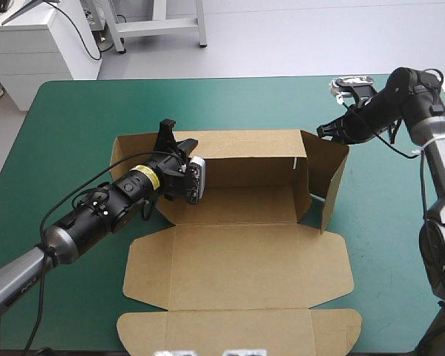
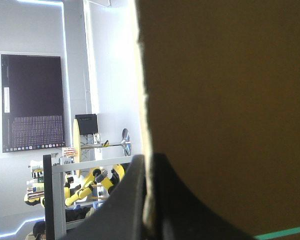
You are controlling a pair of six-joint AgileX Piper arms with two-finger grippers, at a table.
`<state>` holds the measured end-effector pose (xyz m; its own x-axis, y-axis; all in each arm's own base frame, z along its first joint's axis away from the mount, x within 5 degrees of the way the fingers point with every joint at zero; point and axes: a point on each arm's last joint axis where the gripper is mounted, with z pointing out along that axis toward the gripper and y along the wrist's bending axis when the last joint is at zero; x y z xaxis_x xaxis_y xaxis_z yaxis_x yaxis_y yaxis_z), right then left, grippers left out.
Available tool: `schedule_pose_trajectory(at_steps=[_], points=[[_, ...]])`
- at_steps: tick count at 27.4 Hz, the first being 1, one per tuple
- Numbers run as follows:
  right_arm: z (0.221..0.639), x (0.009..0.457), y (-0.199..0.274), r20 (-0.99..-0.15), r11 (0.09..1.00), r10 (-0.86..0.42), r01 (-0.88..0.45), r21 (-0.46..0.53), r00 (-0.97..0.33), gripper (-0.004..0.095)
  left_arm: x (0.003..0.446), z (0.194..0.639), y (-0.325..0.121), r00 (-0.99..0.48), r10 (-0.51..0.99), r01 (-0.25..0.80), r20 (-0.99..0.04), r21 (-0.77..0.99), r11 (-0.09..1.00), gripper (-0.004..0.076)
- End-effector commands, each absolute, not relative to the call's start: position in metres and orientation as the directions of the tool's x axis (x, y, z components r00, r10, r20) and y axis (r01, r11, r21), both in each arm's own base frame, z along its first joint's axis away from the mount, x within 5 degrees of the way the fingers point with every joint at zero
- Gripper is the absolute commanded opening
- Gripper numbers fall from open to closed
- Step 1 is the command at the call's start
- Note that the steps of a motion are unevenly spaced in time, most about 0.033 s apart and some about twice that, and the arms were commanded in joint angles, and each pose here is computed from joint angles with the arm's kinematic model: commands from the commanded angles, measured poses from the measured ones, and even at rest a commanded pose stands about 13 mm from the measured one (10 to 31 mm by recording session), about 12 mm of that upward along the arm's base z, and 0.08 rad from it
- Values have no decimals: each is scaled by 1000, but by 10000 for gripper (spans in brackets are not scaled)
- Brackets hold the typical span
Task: Fold the box
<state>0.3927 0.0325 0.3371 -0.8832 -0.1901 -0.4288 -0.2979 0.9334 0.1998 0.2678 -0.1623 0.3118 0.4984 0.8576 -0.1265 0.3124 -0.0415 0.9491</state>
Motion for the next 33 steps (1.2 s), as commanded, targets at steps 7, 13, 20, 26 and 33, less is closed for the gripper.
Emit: schedule_pose_trajectory(at_steps=[7,13,20,26,33], points=[[353,369,39,-467,897,-211,-360,257,-859,-19,261,330,-165,506,846,292,-168,956,16,-8],[345,358,40,-487,891,-204,-368,267,-849,-17,254,324,-173,515,844,339,-153,940,-36,-8],[342,334,42,-560,878,-211,-407,252,-801,-17,251,324,-170,499,853,359,-151,932,-45,-8],[337,315,43,-627,867,-231,-450,213,-744,-17,248,327,-166,486,861,374,-150,926,-50,-8],[316,295,47,-714,831,-268,-530,168,-647,-17,248,319,-163,453,881,434,-138,897,-82,-8]])
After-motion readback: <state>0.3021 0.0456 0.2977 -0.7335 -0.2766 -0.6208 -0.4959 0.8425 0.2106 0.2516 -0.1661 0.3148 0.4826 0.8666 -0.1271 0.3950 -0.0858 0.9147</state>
